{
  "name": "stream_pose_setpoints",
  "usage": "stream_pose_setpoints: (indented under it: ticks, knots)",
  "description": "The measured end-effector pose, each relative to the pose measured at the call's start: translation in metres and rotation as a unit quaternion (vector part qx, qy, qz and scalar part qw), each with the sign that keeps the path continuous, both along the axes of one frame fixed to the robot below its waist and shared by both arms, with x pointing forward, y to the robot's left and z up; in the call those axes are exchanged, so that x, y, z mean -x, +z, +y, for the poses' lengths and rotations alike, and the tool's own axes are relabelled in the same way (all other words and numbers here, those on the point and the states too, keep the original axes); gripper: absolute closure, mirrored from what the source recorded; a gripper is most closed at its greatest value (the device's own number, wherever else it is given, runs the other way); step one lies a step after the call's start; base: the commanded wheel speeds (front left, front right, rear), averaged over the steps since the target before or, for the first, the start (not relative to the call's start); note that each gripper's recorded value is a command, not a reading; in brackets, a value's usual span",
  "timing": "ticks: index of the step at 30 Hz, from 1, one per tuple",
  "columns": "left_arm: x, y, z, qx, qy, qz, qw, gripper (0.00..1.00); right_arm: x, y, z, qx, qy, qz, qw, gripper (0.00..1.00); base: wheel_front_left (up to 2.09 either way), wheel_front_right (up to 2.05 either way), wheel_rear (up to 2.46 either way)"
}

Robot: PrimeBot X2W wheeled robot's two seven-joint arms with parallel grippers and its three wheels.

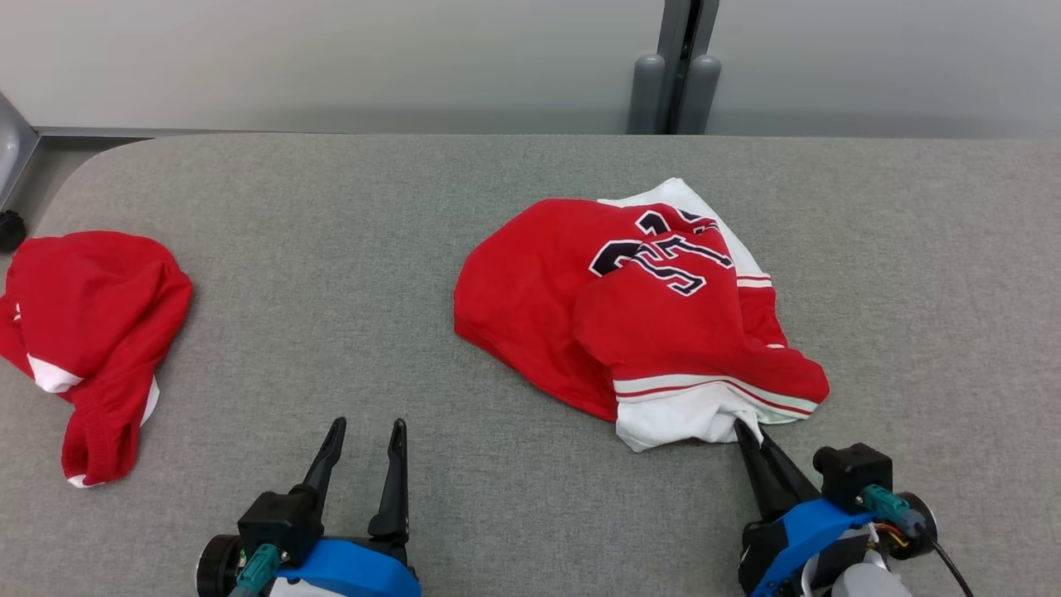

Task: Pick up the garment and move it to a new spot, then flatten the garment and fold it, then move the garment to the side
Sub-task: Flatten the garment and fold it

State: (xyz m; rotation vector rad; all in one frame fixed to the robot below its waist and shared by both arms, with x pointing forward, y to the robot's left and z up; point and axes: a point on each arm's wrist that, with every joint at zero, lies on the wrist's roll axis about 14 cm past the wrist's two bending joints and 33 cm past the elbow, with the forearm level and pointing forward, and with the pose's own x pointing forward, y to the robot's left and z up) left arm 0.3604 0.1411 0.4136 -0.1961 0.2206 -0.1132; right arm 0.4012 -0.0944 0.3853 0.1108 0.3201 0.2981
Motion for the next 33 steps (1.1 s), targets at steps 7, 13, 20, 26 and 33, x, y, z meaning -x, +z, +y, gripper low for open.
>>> stream_pose_setpoints:
  ticks: [7, 13, 20, 26, 33]
  knots:
    - [0.000, 0.005, -0.007, 0.002, -0.011, -0.008, 1.000, 0.00, -0.008, 0.038, -0.020, -0.015, -0.037, -0.060, 0.997, 1.00, 0.00, 0.00, 0.00]
    - [0.010, 0.007, -0.017, 0.004, -0.026, -0.010, 1.000, 0.00, -0.001, 0.078, -0.049, -0.007, -0.068, -0.122, 0.990, 1.00, 0.00, 0.00, 0.00]
    - [0.016, 0.010, -0.040, 0.014, -0.061, -0.013, 0.998, 0.00, 0.023, 0.105, -0.096, 0.008, -0.121, -0.165, 0.979, 1.00, 0.00, 0.00, 0.00]
    - [0.012, 0.006, -0.053, 0.017, -0.081, -0.006, 0.997, 0.00, 0.039, 0.099, -0.139, 0.031, -0.170, -0.156, 0.973, 1.00, 0.00, 0.00, 0.00]
    - [0.006, -0.006, -0.053, 0.017, -0.082, 0.013, 0.996, 0.00, 0.027, 0.073, -0.158, 0.053, -0.187, -0.114, 0.974, 0.00, 0.00, 0.00, 0.00]
